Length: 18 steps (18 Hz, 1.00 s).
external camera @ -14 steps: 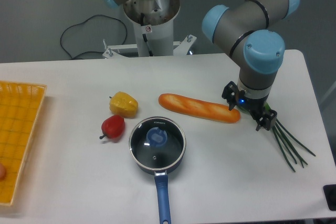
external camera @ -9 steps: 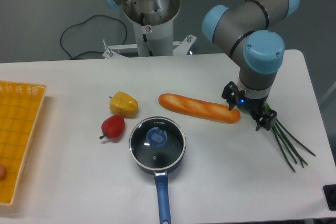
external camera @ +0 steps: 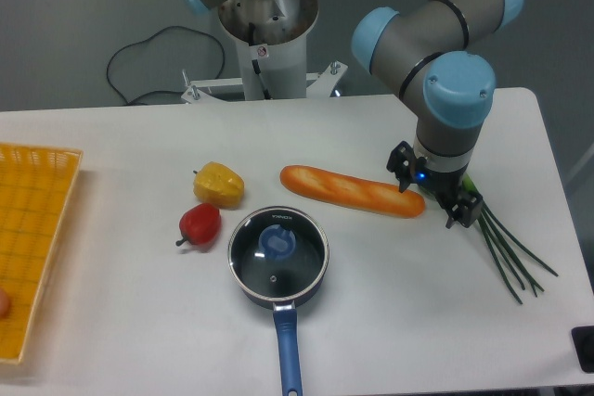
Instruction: Open the lid
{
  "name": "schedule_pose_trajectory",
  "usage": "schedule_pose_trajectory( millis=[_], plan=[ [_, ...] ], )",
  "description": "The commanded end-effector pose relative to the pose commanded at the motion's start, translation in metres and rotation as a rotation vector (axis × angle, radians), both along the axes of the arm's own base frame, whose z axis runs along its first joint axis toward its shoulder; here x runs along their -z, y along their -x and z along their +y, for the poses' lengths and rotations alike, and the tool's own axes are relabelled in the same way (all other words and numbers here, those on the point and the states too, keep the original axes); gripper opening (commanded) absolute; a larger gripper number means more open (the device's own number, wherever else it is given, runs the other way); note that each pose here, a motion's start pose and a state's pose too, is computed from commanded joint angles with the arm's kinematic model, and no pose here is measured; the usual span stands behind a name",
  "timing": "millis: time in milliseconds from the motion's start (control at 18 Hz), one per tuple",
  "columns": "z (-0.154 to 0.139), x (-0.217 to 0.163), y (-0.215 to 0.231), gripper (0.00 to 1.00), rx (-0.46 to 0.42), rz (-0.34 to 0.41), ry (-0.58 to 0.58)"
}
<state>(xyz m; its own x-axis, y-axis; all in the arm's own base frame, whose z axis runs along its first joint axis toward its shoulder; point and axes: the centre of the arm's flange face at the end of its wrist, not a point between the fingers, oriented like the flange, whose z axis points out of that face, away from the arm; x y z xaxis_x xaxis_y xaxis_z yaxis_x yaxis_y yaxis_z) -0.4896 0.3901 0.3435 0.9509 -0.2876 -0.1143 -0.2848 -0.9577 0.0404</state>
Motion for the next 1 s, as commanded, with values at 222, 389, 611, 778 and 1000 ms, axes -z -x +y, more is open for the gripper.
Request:
schedule_pose_trajectory(
  millis=[222,389,611,778,1000],
  plan=[
    [0.003,-0.002,-0.012,1.0,-0.08,0.002,-0.012],
    [0.009,-0.005,-0.021,1.0,-0.078,0.006,-0.013],
    [0.007,-0.011,-0.046,1.0,-0.061,0.001,-0.01],
    [0.006,-0.011,-0.063,1.0,-0.081,-0.01,-0.019],
    [0.028,-0.016,-0.088,1.0,-0.141,0.003,-0.032]
  ],
)
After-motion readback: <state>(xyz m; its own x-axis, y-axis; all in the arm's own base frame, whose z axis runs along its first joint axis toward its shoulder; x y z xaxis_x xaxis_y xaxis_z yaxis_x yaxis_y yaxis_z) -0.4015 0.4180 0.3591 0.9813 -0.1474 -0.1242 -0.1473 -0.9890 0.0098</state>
